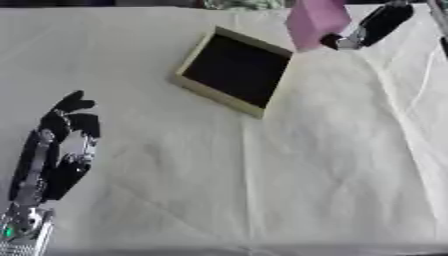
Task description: Pick up objects on the table and place them in the box.
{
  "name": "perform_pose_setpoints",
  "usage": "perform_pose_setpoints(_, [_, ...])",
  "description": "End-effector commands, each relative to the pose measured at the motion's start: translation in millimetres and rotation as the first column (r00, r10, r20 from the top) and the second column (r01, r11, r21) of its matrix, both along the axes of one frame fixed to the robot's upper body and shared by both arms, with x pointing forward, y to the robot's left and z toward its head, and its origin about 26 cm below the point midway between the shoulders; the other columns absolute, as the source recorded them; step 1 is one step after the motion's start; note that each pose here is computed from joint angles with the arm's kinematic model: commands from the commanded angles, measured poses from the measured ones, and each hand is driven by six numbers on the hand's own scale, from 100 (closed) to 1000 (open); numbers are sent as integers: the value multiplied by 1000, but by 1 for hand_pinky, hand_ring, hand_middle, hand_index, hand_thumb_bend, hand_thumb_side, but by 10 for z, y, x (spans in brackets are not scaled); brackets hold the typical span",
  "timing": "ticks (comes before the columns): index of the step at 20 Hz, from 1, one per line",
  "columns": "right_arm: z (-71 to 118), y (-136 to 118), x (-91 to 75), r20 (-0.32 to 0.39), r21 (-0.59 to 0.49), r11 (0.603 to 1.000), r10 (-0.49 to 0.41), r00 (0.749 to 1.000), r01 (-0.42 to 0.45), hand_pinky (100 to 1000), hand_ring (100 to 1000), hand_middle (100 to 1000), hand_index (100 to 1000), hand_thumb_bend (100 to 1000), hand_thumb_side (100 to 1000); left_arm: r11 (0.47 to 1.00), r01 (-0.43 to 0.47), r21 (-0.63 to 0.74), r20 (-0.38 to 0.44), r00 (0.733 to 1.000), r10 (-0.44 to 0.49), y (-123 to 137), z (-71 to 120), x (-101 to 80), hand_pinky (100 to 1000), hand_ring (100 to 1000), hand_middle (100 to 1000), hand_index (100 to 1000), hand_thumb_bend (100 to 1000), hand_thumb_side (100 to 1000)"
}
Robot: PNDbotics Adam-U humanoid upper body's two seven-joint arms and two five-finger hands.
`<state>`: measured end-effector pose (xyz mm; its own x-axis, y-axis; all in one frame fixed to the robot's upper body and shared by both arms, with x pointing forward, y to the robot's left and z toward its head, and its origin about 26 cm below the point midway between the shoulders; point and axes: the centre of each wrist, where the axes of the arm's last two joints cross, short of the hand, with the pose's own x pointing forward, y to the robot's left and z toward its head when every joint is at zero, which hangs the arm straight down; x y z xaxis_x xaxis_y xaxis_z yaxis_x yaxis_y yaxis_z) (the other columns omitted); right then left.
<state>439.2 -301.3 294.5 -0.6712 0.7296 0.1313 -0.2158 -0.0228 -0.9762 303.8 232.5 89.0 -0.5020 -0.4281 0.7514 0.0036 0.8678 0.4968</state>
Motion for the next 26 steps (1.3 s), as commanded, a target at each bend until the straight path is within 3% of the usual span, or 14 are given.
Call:
perform_pose_setpoints(1, [11, -36, 106, -24, -21, 1000, -8, 1000, 8, 891, 854, 810, 553, 163, 249, 1000, 21, 6, 28, 999, -21, -11, 93, 6, 749, 727, 768, 941, 200, 722])
perform_pose_setpoints(13, [-618, -13, 511, -56, -5, 994, -106, 993, 106, 885, 851, 809, 572, 145, 255, 999, 42, 5, 23, 999, -42, -42, 92, 4, 749, 727, 768, 941, 203, 722])
perform_pose_setpoints(20, [-791, 80, 571, 18, -26, 994, -103, 995, 103, 881, 847, 806, 572, 136, 251, 999, 46, 4, 21, 999, -46, -48, 91, 1, 749, 727, 767, 941, 204, 721])
perform_pose_setpoints(26, [-821, 174, 591, 108, -22, 995, -93, 990, 96, 876, 840, 798, 579, 129, 240, 999, 49, 2, 21, 999, -49, -54, 92, 1, 750, 727, 767, 941, 204, 722])
